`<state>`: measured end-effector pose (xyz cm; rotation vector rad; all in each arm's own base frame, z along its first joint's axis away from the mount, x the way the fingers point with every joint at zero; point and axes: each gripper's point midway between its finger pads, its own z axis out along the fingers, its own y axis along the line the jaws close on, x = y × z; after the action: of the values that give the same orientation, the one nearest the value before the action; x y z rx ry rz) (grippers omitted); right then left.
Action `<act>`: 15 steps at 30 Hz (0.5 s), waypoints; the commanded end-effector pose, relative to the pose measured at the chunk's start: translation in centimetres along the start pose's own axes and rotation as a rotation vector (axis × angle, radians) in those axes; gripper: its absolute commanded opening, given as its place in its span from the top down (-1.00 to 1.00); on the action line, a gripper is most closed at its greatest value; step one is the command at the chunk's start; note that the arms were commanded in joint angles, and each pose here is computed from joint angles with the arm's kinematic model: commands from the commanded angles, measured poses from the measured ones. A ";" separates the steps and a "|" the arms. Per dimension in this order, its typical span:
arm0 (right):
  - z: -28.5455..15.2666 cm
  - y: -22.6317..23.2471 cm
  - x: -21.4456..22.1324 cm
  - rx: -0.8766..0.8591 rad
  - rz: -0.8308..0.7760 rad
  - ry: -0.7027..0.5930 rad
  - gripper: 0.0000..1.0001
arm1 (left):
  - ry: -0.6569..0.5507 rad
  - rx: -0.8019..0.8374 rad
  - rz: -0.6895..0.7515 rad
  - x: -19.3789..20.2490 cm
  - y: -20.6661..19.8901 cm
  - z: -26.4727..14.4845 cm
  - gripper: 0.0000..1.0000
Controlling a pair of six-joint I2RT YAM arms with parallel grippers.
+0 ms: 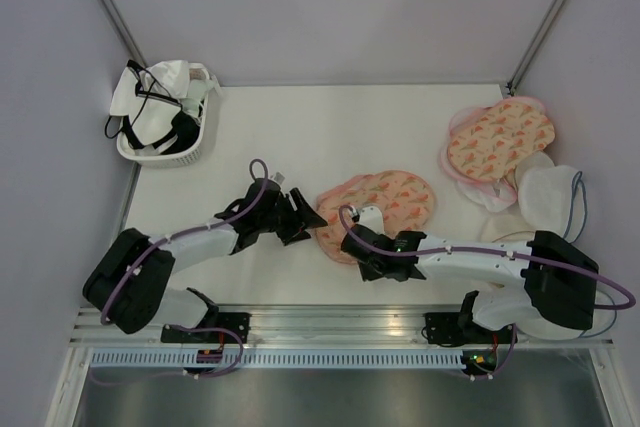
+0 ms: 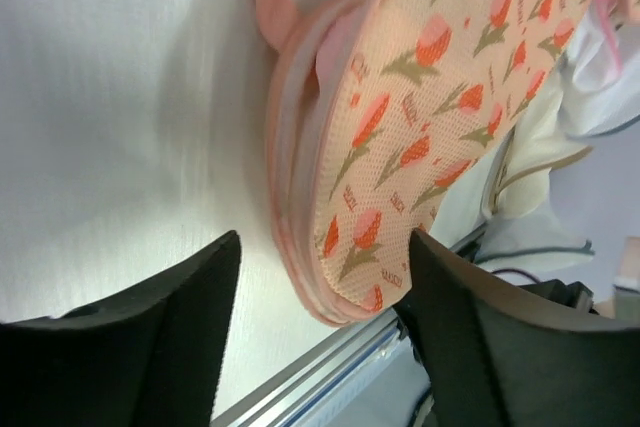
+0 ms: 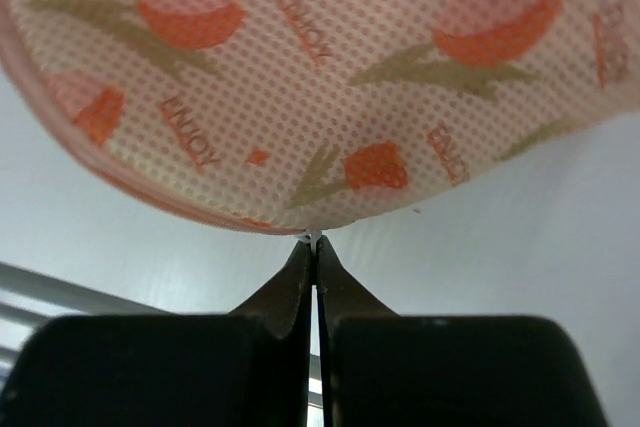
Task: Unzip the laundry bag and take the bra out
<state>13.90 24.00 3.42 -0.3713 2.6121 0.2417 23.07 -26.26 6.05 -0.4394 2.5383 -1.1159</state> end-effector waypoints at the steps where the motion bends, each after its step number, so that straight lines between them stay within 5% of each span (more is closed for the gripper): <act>1: -1.4 -4.3 0.3 0.209 0.043 -0.011 0.99 | -0.120 -0.040 0.003 -1.7 0.1 -2.0 -0.49; 7: -4.6 -9.8 -0.8 0.498 0.150 -0.118 0.99 | -0.284 -0.053 0.055 -3.9 -0.8 -5.9 -0.71; 10: -7.4 -12.5 -2.1 0.632 0.216 -0.216 0.99 | -0.267 -0.042 0.080 -3.6 -1.2 -6.3 -0.71; 15: -10.8 -14.6 -3.8 0.767 0.221 -0.290 0.55 | -0.197 -0.028 0.075 -2.1 -0.9 -6.2 -0.70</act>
<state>15.88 11.61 9.20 0.1429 2.3979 -0.4284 23.05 -22.05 11.09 -0.4840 2.3588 -0.9679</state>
